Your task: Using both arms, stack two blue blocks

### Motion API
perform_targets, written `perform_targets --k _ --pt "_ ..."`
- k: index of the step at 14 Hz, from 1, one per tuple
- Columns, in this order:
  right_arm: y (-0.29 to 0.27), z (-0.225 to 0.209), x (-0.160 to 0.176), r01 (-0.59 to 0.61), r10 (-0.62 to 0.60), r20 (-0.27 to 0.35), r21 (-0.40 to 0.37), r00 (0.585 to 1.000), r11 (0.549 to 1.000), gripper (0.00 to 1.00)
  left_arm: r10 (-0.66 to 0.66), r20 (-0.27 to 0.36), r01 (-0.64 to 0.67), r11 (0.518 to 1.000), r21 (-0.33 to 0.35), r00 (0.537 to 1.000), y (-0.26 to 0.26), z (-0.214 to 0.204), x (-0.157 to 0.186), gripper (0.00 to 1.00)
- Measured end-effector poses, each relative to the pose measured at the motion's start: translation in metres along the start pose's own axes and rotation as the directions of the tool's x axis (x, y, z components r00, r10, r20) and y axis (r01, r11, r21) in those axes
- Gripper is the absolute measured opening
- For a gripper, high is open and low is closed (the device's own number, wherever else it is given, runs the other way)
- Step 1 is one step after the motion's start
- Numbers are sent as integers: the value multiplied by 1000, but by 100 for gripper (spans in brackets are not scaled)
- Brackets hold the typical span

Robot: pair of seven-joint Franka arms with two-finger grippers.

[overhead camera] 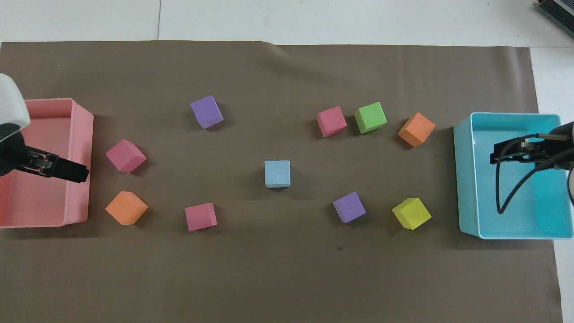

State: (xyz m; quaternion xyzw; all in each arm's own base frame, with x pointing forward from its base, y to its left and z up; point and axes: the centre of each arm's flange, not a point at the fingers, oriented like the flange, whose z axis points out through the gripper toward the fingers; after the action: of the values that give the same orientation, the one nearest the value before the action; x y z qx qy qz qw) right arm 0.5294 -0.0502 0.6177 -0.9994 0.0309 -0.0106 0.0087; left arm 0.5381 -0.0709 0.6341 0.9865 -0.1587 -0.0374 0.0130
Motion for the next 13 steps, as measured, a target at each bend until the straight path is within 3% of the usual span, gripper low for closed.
perform_targets --k 5,13 --pt "4 -48 -8 19 -20 -18 -52 1000 998 100 8 6 -8 1000 2 1000 5 -8 -4 100" --pt "-19 -34 -12 61 -60 22 -43 998 997 100 -55 6 55 998 9 998 8 -9 -5 100"
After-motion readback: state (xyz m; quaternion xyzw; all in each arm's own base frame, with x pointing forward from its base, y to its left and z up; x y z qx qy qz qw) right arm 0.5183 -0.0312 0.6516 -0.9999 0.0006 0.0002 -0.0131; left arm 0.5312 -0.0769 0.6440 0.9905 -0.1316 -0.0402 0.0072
